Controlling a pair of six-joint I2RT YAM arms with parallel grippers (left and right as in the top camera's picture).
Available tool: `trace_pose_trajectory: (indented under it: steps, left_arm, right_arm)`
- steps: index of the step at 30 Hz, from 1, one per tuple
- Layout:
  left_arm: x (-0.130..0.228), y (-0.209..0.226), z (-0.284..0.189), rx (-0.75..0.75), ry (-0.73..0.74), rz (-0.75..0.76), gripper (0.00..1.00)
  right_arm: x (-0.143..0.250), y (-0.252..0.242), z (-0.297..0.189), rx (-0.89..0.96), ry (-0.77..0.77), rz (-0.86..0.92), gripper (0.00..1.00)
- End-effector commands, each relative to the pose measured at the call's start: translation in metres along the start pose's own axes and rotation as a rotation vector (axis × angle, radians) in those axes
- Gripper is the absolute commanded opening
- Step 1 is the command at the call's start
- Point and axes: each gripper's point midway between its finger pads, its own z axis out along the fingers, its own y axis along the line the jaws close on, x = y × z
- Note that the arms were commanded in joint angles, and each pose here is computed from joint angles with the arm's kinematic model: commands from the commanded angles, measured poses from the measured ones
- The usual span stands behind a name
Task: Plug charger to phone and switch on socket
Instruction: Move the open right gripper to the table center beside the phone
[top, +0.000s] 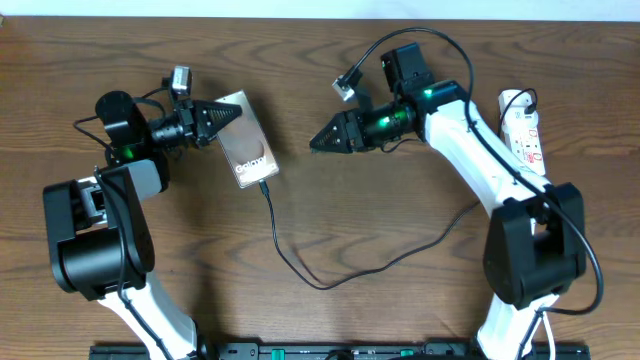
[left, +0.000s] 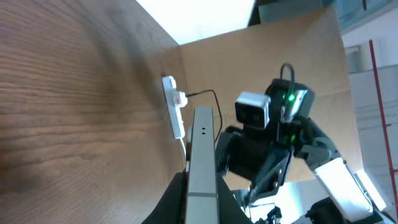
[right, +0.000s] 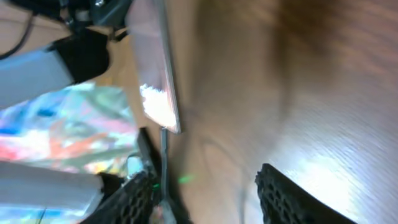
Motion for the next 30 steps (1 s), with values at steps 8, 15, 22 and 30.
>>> trace_pose_trajectory:
  steps: [8, 15, 22, 30]
  left_arm:
    - [-0.01, 0.003, -0.012, -0.014, -0.049, -0.037, 0.08]
    - [-0.01, 0.003, -0.012, -0.014, -0.05, -0.042, 0.07]
    - [-0.013, 0.004, -0.012, -0.018, -0.063, -0.048, 0.07]
    - [-0.015, 0.005, -0.013, -0.023, -0.076, -0.048, 0.07]
  right_arm:
    - [0.018, 0.03, 0.031, -0.193, 0.088, -0.114, 0.54]
    - [0.029, 0.047, 0.051, -0.215, 0.132, -0.156, 0.45]
    - [0.038, 0.055, 0.062, -0.218, 0.164, -0.157, 0.39]
    - [0.037, 0.046, 0.065, -0.163, 0.159, -0.162, 0.4]
